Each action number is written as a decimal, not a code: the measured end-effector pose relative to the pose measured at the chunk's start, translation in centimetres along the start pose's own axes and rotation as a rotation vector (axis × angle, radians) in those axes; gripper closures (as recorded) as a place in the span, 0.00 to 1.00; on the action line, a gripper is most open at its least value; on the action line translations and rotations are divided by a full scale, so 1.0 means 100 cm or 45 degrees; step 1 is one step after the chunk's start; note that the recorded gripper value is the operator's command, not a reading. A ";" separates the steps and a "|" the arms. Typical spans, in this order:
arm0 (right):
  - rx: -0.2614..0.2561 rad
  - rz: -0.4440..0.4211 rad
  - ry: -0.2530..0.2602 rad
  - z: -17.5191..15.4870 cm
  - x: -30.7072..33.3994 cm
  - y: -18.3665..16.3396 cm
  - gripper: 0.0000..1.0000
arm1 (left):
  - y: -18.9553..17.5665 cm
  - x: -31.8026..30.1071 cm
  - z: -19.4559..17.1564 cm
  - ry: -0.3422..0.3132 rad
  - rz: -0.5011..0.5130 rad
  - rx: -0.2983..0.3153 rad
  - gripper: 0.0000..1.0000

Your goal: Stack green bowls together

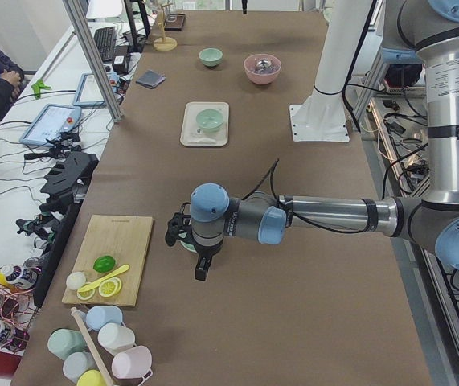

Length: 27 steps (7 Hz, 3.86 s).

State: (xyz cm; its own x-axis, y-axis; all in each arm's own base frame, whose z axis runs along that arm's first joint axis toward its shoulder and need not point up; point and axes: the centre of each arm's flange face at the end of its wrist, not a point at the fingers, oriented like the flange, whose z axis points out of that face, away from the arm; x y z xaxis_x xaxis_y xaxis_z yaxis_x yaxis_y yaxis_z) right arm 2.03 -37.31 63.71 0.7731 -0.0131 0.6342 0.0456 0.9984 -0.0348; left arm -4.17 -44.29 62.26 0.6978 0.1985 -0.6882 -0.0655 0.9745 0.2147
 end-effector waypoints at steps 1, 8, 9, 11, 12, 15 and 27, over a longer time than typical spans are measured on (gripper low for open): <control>-0.002 0.001 0.000 0.001 0.001 0.001 0.00 | -0.001 0.003 -0.003 0.001 0.008 0.009 0.02; 0.282 -0.244 -0.099 -0.026 -0.031 -0.021 0.00 | -0.017 0.031 -0.030 0.001 0.229 0.230 0.02; 0.352 -0.316 -0.120 -0.033 -0.041 -0.024 0.00 | -0.026 0.038 -0.037 0.000 0.326 0.342 0.02; 0.433 -0.403 -0.160 -0.045 -0.061 -0.036 0.00 | -0.056 0.035 -0.032 0.025 0.328 0.401 0.02; 0.427 -0.403 -0.173 -0.042 -0.069 -0.040 0.00 | -0.061 0.031 -0.024 0.033 0.320 0.393 0.02; 0.324 -0.231 -0.174 -0.007 -0.109 -0.043 0.00 | -0.055 0.049 0.041 0.069 0.225 0.260 0.02; 0.268 -0.161 -0.104 0.034 -0.150 -0.038 0.00 | -0.065 0.078 0.172 0.016 0.238 0.145 1.00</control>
State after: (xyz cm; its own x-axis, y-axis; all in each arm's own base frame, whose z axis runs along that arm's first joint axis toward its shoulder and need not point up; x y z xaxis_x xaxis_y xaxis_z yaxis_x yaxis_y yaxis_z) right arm -11.92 -40.71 56.95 0.7158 -0.1426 0.6836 -0.0008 0.9787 0.2051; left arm 13.99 -50.85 67.38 0.6720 0.3767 -0.6376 -0.1114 0.9026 0.4158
